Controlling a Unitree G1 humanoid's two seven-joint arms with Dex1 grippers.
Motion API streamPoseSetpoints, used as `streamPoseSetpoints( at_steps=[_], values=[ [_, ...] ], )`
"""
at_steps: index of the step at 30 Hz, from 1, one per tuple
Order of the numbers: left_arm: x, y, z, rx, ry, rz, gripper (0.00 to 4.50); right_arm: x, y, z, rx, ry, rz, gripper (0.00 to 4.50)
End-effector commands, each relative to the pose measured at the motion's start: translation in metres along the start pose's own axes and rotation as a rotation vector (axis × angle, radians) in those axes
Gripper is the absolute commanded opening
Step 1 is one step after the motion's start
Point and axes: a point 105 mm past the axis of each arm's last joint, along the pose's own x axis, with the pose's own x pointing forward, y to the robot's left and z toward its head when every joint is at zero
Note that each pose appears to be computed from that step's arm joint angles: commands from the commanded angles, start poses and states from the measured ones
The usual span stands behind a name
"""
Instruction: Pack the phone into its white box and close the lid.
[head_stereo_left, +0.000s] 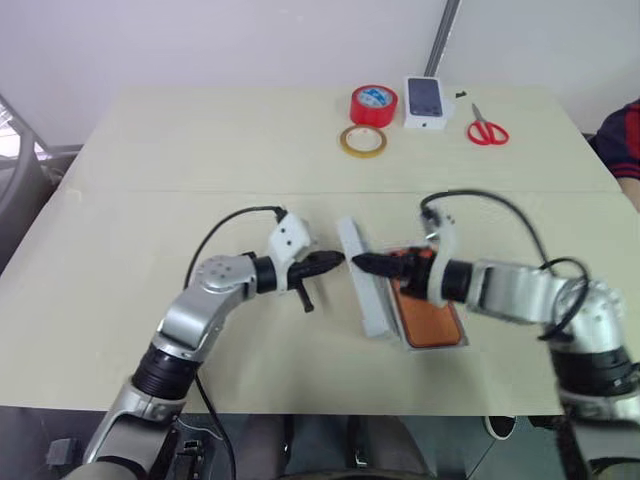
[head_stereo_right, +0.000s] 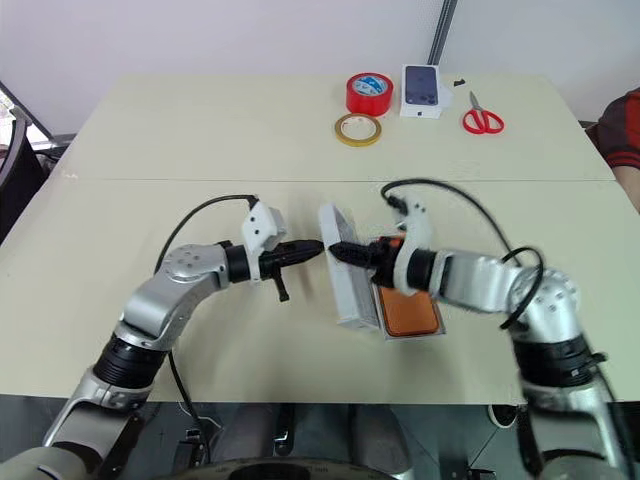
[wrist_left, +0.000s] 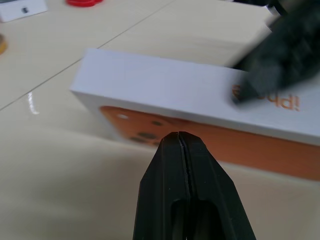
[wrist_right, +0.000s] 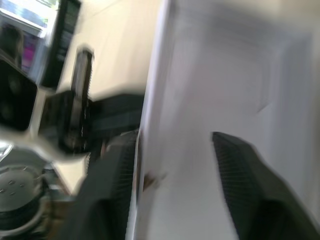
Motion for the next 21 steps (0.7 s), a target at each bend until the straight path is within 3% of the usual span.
streamPoseSetpoints(
  at_steps=[1, 7, 10, 13, 21],
  values=[
    [0.015, -0.013, 0.011, 0.047, -0.041, -0.044, 0.00, -0.023, 0.007, 0.023, -0.132, -0.003, -0.001, 2.31],
    [0.044, -0.028, 0.014, 0.048, -0.050, -0.112, 0.00, -0.048, -0.010, 0.040, -0.408, 0.021, -0.180, 2.31],
    [0.057, -0.035, 0.014, 0.052, -0.050, -0.138, 0.00, -0.056, -0.026, 0.042, -0.567, 0.043, -0.277, 1.42],
    [0.062, -0.035, 0.017, 0.034, -0.068, -0.140, 0.00, -0.059, -0.041, 0.042, -0.681, 0.056, -0.337, 0.03],
    [0.044, -0.003, 0.022, -0.044, -0.078, 0.014, 0.00, -0.064, -0.075, 0.029, -0.994, 0.184, -0.466, 0.03]
  ],
)
